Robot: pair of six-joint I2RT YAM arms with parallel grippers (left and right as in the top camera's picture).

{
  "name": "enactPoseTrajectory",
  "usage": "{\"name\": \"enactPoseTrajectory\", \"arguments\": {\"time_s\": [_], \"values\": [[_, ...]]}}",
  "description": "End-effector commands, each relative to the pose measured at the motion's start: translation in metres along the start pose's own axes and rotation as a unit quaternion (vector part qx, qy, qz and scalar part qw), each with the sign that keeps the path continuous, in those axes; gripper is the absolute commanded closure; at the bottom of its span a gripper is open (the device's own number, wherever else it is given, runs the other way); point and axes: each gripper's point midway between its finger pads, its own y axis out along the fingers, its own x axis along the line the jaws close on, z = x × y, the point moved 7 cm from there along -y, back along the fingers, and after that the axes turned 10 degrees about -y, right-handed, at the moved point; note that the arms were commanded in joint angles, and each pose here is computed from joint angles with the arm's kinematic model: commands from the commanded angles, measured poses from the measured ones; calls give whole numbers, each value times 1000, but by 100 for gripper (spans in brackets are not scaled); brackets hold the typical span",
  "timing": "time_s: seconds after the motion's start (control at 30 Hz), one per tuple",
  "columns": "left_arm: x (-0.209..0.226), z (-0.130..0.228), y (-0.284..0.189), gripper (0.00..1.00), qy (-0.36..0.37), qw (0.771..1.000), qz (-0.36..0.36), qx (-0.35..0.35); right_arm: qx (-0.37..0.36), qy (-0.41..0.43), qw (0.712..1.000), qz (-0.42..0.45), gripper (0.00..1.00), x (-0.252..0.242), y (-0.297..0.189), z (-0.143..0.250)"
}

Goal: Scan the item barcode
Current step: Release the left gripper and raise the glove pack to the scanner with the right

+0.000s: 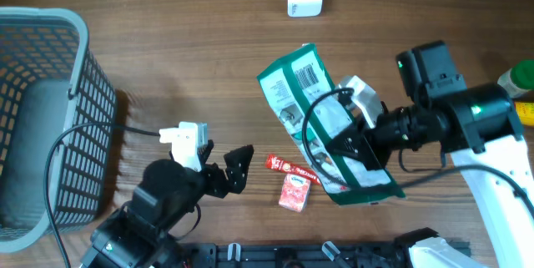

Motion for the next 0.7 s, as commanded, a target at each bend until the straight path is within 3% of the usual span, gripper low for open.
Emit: {"name": "enactPoseTrajectory", "arguments": {"time_s": [0.0, 0.2, 0.3, 0.4, 0.5, 0.57, 0.67], "values": [[5, -6, -4, 1, 14, 999, -38, -29, -31, -71, 994, -76, 95, 25, -5, 2], [9, -2, -4, 0, 20, 998, -49, -18, -27, -77, 991, -105, 95, 30, -1, 8], [13, 2, -5, 0, 21, 998, -61, -5, -20, -76, 995, -57, 95, 11, 7, 5], [16, 5, -5, 0, 22, 997, -68, 2, -10, 11, 996, 89, 95, -38, 17, -4], [17, 5, -5, 0, 22, 997, -70, 4, -32, 75, 964, 253, 95, -94, 20, -13], [17, 5, -5, 0, 22, 997, -71, 4, -62, 57, 942, 326, 95, -133, 29, -27], [17, 5, -5, 0, 22, 997, -70, 4, -69, 29, 927, 367, 95, -169, 42, -39]]}}
